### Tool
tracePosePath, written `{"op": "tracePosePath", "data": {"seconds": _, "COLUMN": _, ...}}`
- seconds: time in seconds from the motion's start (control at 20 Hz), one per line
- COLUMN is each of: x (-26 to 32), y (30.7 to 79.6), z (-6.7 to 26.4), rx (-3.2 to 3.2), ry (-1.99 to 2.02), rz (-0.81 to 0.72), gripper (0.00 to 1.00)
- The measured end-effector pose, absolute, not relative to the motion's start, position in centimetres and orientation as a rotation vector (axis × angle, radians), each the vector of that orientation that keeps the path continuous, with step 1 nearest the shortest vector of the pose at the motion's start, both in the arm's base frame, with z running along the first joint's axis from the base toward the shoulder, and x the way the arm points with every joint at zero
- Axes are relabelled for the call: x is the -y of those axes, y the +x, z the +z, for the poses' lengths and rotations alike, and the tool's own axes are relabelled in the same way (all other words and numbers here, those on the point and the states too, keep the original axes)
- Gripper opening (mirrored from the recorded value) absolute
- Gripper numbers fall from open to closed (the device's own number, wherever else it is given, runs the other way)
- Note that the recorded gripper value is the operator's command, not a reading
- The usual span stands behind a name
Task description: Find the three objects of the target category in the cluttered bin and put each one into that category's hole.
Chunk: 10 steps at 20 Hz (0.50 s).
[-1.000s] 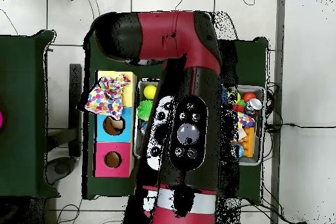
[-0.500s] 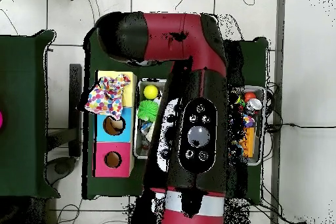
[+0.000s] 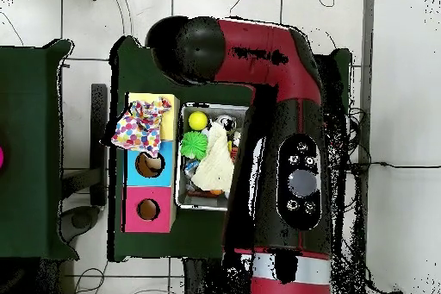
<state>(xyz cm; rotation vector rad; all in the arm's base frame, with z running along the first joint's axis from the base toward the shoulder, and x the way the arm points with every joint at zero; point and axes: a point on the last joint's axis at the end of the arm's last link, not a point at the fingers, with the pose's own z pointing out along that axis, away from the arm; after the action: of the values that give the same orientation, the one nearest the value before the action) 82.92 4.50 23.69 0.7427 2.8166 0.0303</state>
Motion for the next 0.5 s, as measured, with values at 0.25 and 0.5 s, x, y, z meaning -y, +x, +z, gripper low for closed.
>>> {"op": "tracePosePath", "data": {"seconds": 0.25, "x": -4.6, "y": 83.3, "z": 24.0, "rx": -2.811, "ry": 0.744, "rz": 0.078, "gripper": 1.0}}
{"op": "tracePosePath", "data": {"seconds": 0.5, "x": -5.7, "y": 83.5, "z": 24.2, "rx": -2.814, "ry": 0.731, "rz": 0.125, "gripper": 1.0}}
